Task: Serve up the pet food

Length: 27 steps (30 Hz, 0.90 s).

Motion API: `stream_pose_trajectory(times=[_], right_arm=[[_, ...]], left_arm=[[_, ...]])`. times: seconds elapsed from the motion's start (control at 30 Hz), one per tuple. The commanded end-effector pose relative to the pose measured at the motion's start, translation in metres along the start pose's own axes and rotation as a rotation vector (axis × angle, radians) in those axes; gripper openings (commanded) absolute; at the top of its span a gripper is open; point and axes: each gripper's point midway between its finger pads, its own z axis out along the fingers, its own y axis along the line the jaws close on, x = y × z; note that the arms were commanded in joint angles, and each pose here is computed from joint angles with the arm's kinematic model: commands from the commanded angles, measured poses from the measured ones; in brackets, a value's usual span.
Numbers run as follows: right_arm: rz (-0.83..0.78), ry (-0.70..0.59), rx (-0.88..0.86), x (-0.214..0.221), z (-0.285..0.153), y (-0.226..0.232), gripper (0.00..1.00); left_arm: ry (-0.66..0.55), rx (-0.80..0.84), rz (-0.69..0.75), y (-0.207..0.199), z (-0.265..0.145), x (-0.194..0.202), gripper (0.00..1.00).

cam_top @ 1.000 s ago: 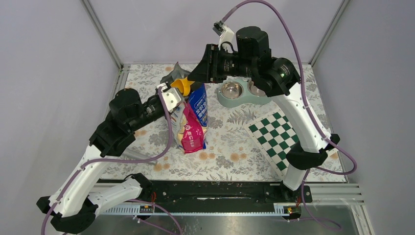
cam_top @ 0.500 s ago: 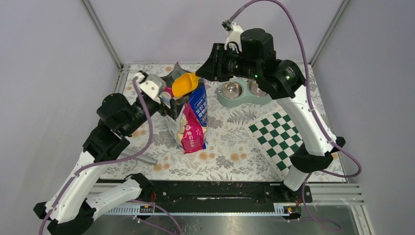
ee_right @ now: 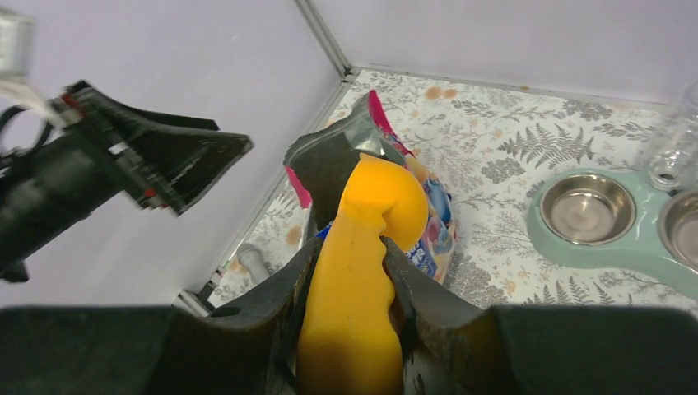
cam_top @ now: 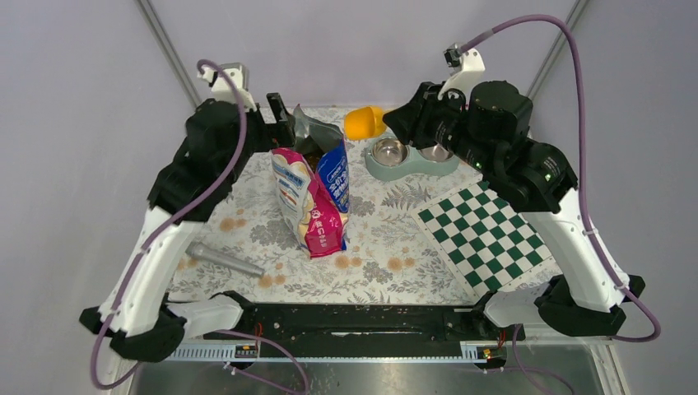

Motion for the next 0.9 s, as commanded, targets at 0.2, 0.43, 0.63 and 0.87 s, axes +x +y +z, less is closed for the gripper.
stream_pose_trajectory(times=[0.2,0.43,0.63,0.87], right_arm=[[-0.017,-0.081,0.041,-0.003,-0.001,-0.014,0.0],[-0.019,-0.083,0.042,0.002,-0.003,-0.017,0.0],[-0.02,-0.101,0.049,0.002,-0.006,-0.02,0.0],[-0.02,-0.109,0.062,0.004,-0.007,-0.024,0.0]], left_arm=[[0.321,-0.208,-0.063,0.064,0.045,0.081,0.95],[0.445,-0.116,-0.141,0.065,0.066,0.11,0.88],[0.526,-0.073,-0.153,0.062,0.085,0.129,0.77],[0.591,-0.09,-0.101,0.071,0.093,0.137,0.01]])
